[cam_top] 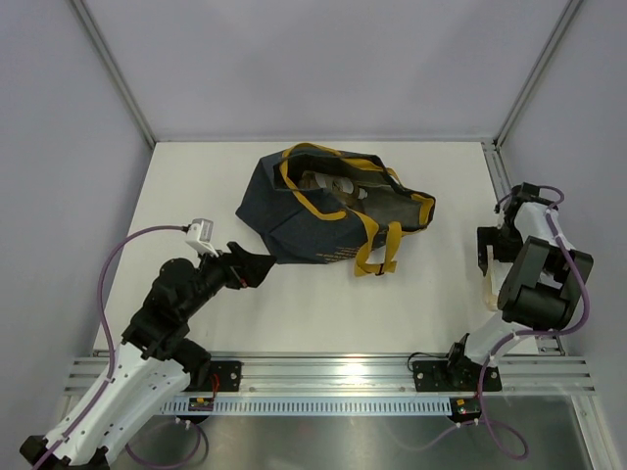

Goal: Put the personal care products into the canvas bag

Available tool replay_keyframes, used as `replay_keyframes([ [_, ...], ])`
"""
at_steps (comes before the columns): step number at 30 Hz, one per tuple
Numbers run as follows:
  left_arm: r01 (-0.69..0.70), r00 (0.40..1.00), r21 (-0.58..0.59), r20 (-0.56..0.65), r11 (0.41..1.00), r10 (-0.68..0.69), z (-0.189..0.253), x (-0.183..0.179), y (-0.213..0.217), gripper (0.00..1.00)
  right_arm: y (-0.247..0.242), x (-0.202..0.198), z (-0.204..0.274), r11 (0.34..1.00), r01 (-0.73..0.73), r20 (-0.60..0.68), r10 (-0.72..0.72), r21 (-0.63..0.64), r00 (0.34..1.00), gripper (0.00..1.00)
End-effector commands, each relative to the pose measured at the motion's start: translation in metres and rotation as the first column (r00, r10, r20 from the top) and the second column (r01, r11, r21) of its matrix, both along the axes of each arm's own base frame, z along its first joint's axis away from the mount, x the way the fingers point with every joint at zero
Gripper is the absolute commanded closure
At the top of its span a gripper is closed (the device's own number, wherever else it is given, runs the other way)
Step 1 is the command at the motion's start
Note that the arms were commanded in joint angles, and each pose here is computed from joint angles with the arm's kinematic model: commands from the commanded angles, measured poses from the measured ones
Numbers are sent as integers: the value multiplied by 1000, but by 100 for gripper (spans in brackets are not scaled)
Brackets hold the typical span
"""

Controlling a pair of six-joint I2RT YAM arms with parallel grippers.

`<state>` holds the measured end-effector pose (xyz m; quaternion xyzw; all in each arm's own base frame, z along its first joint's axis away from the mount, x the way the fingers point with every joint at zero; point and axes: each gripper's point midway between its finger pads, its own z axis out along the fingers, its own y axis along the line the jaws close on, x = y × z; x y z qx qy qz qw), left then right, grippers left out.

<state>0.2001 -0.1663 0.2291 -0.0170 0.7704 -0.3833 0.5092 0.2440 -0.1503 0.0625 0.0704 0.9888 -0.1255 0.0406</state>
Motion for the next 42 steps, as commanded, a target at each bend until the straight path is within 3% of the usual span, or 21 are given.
replay_keyframes([
  [1, -4, 999, -46, 41, 999, 6, 12, 3, -2, 1, -1, 7, -2, 996, 55, 2, -55, 75, 998, 0],
  [5, -9, 999, -42, 46, 999, 11, 16, 5, -2, 1, 11, 3, -20, 983, 62, -59, -52, 173, 997, 0],
  [16, -2, 999, -40, 38, 999, 4, 19, 8, -5, 1, 27, -3, -62, 954, 129, -125, -99, 269, 987, 2],
  [19, -5, 999, -38, 41, 999, 6, 21, 8, -5, 1, 29, 2, -62, 949, 130, -98, -106, 288, 989, 17],
  [20, -5, 999, -36, 39, 999, 6, 20, 9, -5, 1, 31, 3, -62, 946, 130, -95, -106, 297, 990, 30],
  [23, -4, 999, -31, 41, 1000, 5, 21, 9, -5, 1, 35, 6, -61, 933, 136, -74, -118, 333, 990, 53],
  [24, -4, 999, -29, 37, 1000, 5, 20, 9, -5, 1, 38, 8, -60, 924, 139, -61, -125, 357, 990, 71],
  [26, -7, 999, -29, 35, 1000, 8, 20, 9, -4, 1, 38, 13, -54, 918, 128, -31, -125, 375, 992, 87],
  [27, -7, 999, -29, 36, 1000, 8, 20, 9, -4, 1, 38, 15, -52, 911, 130, -14, -135, 392, 991, 100],
  [32, -18, 999, -26, 33, 1000, 19, 19, 8, -1, 1, 40, 26, -28, 891, 98, 89, -152, 443, 984, 100],
  [42, -13, 999, -19, 32, 1000, 13, 25, 9, -3, 1, 72, 54, 18, 776, 4, 247, -205, 630, 947, 100],
])
